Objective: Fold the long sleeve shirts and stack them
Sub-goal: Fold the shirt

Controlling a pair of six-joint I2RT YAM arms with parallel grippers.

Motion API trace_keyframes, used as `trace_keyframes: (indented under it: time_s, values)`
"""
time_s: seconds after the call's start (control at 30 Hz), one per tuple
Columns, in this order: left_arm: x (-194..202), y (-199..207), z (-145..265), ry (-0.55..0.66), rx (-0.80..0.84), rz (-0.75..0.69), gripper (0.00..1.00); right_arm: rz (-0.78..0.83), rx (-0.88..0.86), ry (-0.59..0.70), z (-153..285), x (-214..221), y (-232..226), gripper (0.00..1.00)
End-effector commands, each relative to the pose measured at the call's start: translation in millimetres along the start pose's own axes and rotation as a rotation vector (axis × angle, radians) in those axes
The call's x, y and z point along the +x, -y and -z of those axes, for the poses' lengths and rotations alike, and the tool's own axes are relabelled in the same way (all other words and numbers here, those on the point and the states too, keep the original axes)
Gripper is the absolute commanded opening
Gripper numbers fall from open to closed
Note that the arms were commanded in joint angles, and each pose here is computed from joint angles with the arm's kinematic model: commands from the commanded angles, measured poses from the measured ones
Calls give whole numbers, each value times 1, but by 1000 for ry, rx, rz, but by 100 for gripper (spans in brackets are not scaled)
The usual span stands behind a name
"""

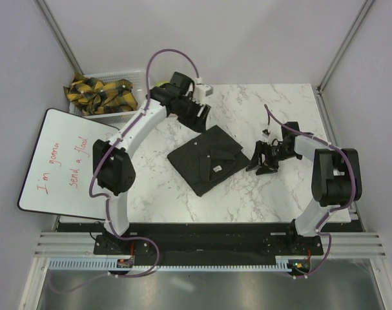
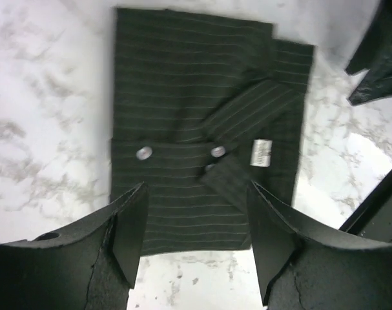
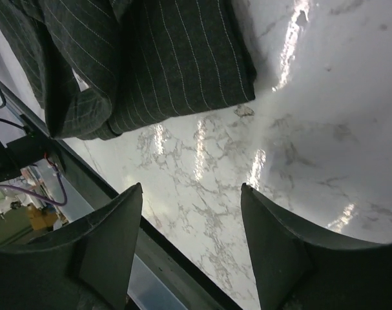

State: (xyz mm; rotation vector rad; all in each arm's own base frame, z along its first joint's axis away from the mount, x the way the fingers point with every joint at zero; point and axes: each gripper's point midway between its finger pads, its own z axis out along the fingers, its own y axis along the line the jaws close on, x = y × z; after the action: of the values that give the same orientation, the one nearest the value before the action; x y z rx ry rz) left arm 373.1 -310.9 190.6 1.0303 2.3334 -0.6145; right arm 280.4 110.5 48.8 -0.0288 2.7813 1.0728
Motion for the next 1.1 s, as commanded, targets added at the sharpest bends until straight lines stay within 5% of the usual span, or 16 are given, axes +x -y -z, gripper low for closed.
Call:
trace_keyframes:
  time_s: [0.0, 0.2, 0.3, 0.4, 0.63, 0.77, 0.87, 0.93, 1.07]
  values:
    - [5, -13, 36, 110, 83, 154, 70, -99, -59, 156, -17, -42, -11, 69]
    - [38, -28, 52, 149, 96, 129, 79, -88, 15, 171, -46, -71, 0, 54]
    - [53, -19, 56, 160, 130, 21, 77, -27, 94, 199, -47, -99, 16, 33]
    - [90, -5, 46, 131, 187, -76, 69, 66, 154, 207, -47, -127, 26, 0]
    - [130, 31, 6, 50, 146, -307, 61, 246, 159, 272, -37, -178, 12, 4]
    - [115, 8, -19, 39, 65, -276, 61, 298, 223, 308, -20, -208, 9, 9]
    - [88, -13, -28, 47, 46, -306, 58, 304, 216, 305, -2, -199, -1, 20]
    - [86, -15, -44, 31, 72, -346, 56, 300, 234, 306, 4, -192, 0, 44]
    - [82, -30, -72, -21, 43, -394, 50, 271, 233, 277, 13, -167, -2, 47]
